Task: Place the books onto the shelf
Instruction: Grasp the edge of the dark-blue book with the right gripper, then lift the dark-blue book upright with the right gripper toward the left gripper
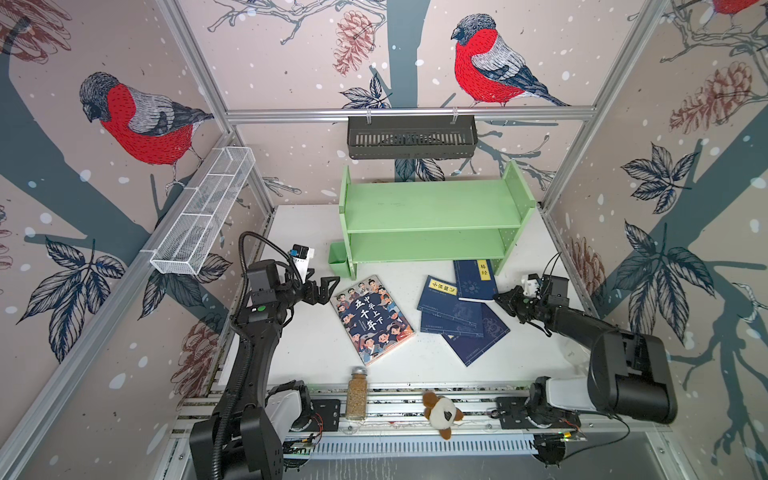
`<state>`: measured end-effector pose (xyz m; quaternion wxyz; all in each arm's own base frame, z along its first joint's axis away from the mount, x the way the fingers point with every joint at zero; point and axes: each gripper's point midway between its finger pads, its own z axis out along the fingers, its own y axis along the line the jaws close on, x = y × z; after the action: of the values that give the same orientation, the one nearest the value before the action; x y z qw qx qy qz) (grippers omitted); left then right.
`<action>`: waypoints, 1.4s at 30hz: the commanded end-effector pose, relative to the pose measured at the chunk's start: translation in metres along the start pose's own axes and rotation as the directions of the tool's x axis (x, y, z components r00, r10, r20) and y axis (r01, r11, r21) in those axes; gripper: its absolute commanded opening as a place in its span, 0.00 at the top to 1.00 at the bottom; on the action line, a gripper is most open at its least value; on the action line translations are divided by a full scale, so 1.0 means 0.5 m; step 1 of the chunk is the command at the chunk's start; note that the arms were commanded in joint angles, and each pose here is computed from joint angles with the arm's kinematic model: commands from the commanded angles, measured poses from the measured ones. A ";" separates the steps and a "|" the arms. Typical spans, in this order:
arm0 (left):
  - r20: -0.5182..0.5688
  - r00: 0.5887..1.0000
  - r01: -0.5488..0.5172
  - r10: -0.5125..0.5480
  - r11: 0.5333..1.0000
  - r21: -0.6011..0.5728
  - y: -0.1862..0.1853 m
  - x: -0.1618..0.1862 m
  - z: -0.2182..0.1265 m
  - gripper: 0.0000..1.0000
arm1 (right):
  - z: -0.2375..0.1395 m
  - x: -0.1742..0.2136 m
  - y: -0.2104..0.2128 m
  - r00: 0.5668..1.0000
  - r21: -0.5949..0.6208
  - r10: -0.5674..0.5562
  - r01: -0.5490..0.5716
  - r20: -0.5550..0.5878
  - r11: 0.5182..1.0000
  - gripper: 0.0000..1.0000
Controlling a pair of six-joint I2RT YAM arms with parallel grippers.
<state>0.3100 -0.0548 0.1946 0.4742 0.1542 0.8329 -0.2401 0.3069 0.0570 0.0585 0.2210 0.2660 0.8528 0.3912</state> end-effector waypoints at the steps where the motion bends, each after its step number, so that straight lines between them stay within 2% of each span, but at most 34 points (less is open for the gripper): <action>1: -0.015 0.998 0.064 -0.063 0.997 0.035 -0.017 -0.010 -0.007 0.03 | -0.012 0.006 0.018 1.000 -0.018 -0.022 0.021 -0.016 1.000 0.98; 13: 0.010 0.980 0.195 -0.196 0.978 0.077 -0.037 -0.078 -0.026 0.03 | -0.073 0.022 0.099 0.991 -0.084 -0.131 0.128 -0.032 0.988 1.00; 25: 0.006 0.968 0.249 -0.251 0.960 0.128 -0.056 -0.090 -0.032 0.04 | -0.101 0.052 0.167 0.976 -0.175 -0.204 0.188 -0.073 0.966 1.00; 37: -0.048 0.936 0.352 -0.349 0.917 0.188 -0.069 -0.085 -0.024 0.04 | -0.111 0.122 0.251 0.921 -0.246 -0.362 0.321 -0.141 0.914 1.00; 42: -0.048 0.933 0.360 -0.357 0.913 0.191 -0.068 -0.073 -0.019 0.04 | -0.127 0.158 0.284 0.889 -0.309 -0.428 0.366 -0.162 0.877 1.00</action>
<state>0.3077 -0.0750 0.2374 0.4012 0.0441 0.8285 -0.3883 0.2571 0.1409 0.1822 0.2281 0.0426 0.8572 0.4598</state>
